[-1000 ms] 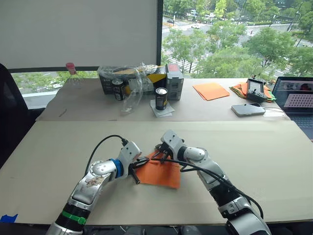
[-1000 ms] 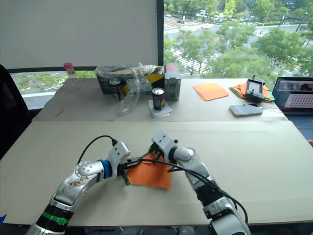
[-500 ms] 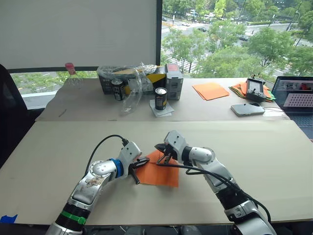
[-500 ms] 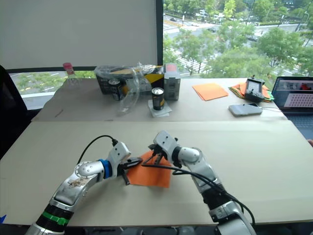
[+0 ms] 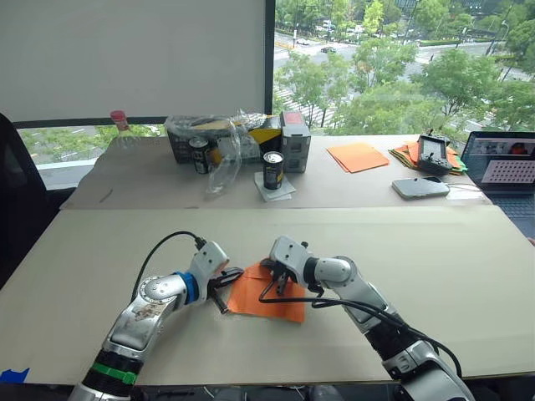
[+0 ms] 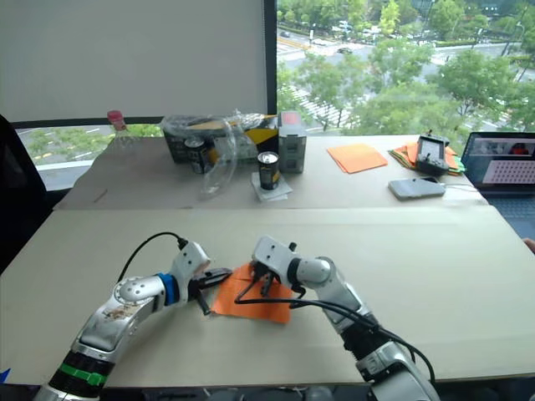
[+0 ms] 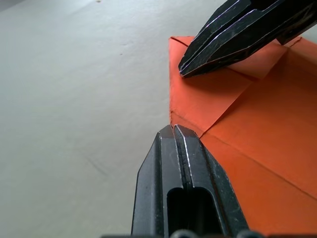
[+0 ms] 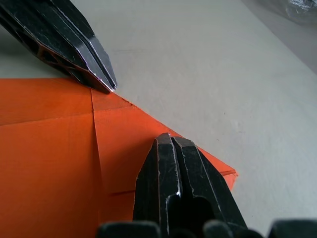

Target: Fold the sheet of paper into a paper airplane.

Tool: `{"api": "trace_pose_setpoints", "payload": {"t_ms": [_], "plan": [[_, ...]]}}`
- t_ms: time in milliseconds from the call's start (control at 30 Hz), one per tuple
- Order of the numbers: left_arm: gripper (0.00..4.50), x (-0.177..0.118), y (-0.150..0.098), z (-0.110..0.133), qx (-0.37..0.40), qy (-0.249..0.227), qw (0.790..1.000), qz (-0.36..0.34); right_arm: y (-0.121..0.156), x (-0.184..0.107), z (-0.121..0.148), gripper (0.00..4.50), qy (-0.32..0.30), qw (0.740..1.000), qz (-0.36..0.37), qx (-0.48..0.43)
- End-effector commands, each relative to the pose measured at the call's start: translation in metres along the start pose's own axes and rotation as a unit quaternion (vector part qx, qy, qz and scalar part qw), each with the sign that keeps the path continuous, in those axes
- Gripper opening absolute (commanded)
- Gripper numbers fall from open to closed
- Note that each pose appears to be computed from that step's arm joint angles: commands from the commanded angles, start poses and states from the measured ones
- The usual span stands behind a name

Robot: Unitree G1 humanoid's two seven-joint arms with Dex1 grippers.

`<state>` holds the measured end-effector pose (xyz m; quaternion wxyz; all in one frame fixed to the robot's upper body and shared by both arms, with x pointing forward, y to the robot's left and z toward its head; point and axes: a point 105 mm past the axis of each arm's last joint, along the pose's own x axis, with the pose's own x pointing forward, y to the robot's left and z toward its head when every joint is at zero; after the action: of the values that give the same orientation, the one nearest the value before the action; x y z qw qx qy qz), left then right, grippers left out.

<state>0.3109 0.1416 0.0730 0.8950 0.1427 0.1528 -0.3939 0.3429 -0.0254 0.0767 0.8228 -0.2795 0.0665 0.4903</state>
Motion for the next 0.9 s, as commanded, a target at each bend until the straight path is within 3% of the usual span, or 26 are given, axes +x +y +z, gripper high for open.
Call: {"api": "trace_pose_setpoints", "payload": {"t_ms": [33, 200, 300, 367, 667, 900], "plan": [[0.03, -0.014, 0.008, -0.021, -0.030, 0.039, 0.999, 0.016, 0.015, 0.000, -0.034, 0.00, 0.061, 0.998, 0.028, 0.021], [0.03, -0.022, 0.020, -0.013, -0.051, 0.018, 0.998, 0.039, 0.017, 0.002, -0.032, 0.00, 0.057, 0.998, 0.031, 0.027], [0.03, -0.014, 0.019, 0.017, -0.093, -0.065, 0.993, 0.026, 0.016, 0.002, -0.029, 0.00, 0.049, 0.998, 0.030, 0.033], [0.03, -0.007, 0.009, 0.029, -0.104, -0.088, 0.991, -0.004, 0.015, 0.001, -0.027, 0.00, 0.045, 0.998, 0.026, 0.035], [0.03, 0.027, -0.009, 0.025, -0.070, -0.051, 0.995, -0.052, -0.003, -0.013, -0.010, 0.00, 0.016, 0.998, -0.012, 0.066], [0.03, 0.037, -0.020, 0.008, -0.040, -0.002, 0.995, -0.095, -0.022, -0.048, 0.012, 0.00, -0.022, 0.994, -0.049, 0.095]]}}
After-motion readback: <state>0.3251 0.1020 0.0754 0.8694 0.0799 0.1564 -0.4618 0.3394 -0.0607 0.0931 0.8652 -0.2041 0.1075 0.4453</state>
